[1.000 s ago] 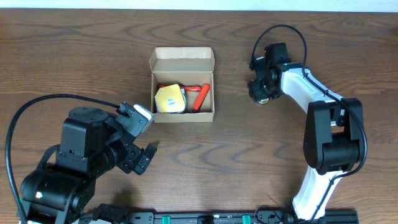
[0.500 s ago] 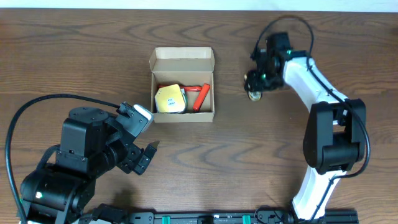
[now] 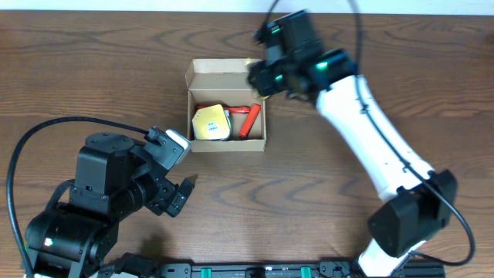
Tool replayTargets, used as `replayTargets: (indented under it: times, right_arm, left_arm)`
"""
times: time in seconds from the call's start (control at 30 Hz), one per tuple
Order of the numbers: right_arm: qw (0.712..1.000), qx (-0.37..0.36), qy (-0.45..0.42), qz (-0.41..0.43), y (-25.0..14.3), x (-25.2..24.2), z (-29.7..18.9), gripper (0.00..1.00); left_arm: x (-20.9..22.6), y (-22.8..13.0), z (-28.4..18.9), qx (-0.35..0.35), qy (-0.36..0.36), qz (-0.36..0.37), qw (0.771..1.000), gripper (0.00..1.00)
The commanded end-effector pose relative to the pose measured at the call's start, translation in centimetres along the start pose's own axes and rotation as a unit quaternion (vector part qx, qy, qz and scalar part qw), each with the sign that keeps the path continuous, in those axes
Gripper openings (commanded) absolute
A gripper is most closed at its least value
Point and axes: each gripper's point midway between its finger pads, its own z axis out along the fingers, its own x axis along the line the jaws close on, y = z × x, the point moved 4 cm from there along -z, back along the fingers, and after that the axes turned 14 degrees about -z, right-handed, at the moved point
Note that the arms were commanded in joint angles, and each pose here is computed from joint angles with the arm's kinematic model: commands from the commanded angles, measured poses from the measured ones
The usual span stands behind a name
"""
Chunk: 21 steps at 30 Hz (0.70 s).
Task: Pack container
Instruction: 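Lower the correction tape into the box and release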
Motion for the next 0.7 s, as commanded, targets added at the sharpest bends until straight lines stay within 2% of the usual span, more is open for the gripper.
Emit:
replayTargets:
  times: [0.0,0.13,0.37,0.4,0.43,0.47,0.53,0.67]
  right_arm:
    - [0.998,0.032,-0.035,0.03,-1.2,1.1,2.9,0.27]
    - [0.996,0.059,-0.051,0.033,-2.5,2.8,5.5,0.24]
    - [0.992,0.088,-0.078,0.038,-3.9,3.1,7.4,0.25]
    - [0.992,0.089,-0.078,0.041,-3.9,3.0,7.4,0.33]
    - [0.992,0.088,-0.078,0.041,-3.9,3.1,7.4,0.48]
    - [0.992,0.089,-0.077,0.04,-3.9,3.1,7.4,0.58]
    - [0.992,0.093,-0.076,0.04,-4.1,3.2,7.4,0.68]
    - [0.993,0.087,-0.072,0.043,-3.7,3.2,6.1,0.72]
  left_arm:
    - [0.0,0.3,-0.4,-0.007,0.003,0.005,1.0,0.95]
    - [0.0,0.3,-0.4,-0.007,0.003,0.005,1.0,0.95]
    - [0.0,0.3,-0.4,-0.007,0.003,0.005,1.0,0.95]
    - [0.0,0.3,-0.4,-0.007,0.003,0.005,1.0,0.95]
    - [0.0,0.3,-0.4,-0.007,0.003,0.005,1.0,0.95]
    - [0.0,0.3,-0.4,-0.007,0.003,0.005,1.0,0.95]
    - [0.0,0.3,-0.4,-0.007,0.003,0.005,1.0,0.95]
    - [0.0,0.3,-0.4,-0.006,0.003,0.005,1.0,0.95]
